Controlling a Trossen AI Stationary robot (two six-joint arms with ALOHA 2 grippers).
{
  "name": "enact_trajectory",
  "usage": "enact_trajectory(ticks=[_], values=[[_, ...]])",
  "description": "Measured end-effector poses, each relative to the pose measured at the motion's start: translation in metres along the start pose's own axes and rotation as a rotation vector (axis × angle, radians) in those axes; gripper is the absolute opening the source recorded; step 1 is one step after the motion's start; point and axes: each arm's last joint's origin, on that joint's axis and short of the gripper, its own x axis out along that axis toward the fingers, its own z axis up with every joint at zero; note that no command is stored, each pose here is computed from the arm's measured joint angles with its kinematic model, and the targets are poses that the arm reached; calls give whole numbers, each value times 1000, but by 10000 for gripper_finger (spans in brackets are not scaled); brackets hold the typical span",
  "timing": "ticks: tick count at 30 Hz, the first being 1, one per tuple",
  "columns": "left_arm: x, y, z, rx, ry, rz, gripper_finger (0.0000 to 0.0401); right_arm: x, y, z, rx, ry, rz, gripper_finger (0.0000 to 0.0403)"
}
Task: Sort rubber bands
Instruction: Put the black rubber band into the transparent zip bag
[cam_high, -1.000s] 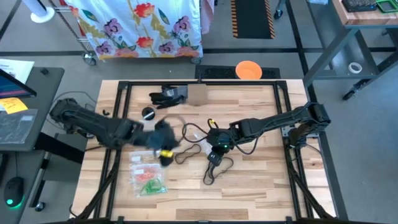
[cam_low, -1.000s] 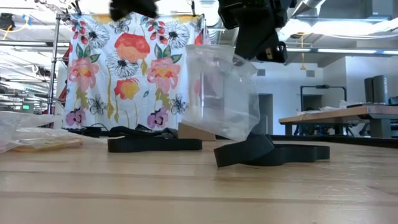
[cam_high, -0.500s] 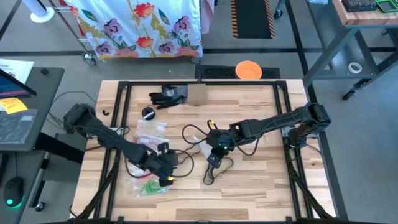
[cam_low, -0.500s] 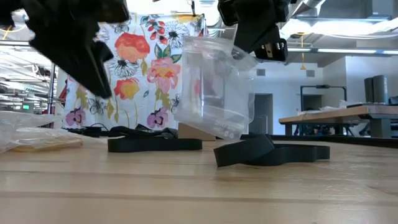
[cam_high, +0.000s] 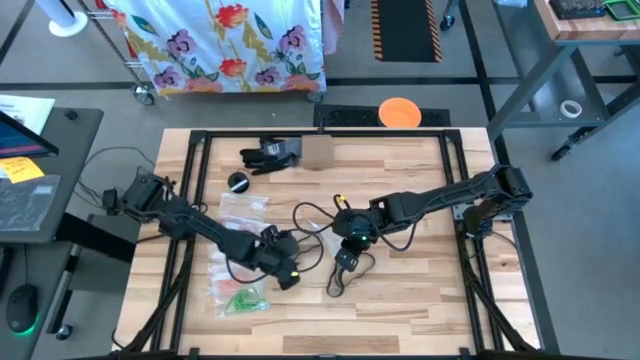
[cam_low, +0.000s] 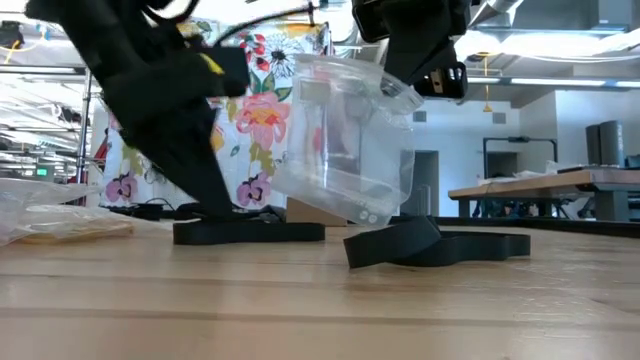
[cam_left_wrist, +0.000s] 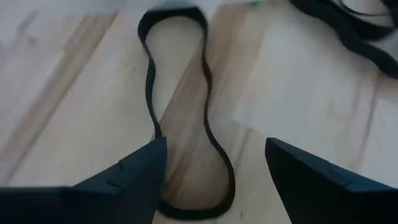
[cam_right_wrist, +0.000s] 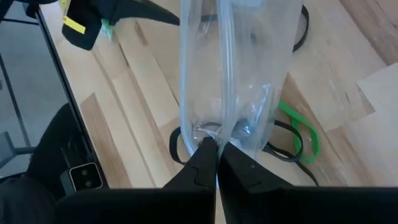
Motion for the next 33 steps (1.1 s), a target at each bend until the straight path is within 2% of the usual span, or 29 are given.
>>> enact_trajectory(ticks=[6, 11, 15, 18, 23, 24, 28, 33], values=[[20, 11, 2, -60, 45, 46, 272, 0, 2, -2, -29, 4, 3, 0], [40, 15, 3, -118, 80, 36, 272, 1, 5, -5, -35, 18, 13, 0], [44, 20, 0, -165, 147, 46, 261, 1, 5, -6, -33, 30, 17, 0], [37, 21, -1, -156, 132, 85, 208, 1, 4, -7, -32, 37, 10, 0], [25, 22, 0, -128, 107, 95, 40, 1, 4, -7, -31, 38, 8, 0], [23, 22, 1, -122, 109, 95, 22, 1, 4, -7, -30, 38, 8, 0], [12, 24, 3, -113, 108, 91, 10, 1, 4, -7, -28, 38, 9, 0], [-18, 18, 13, -132, 7, 13, 3, 1, 4, -7, -28, 38, 9, 0]])
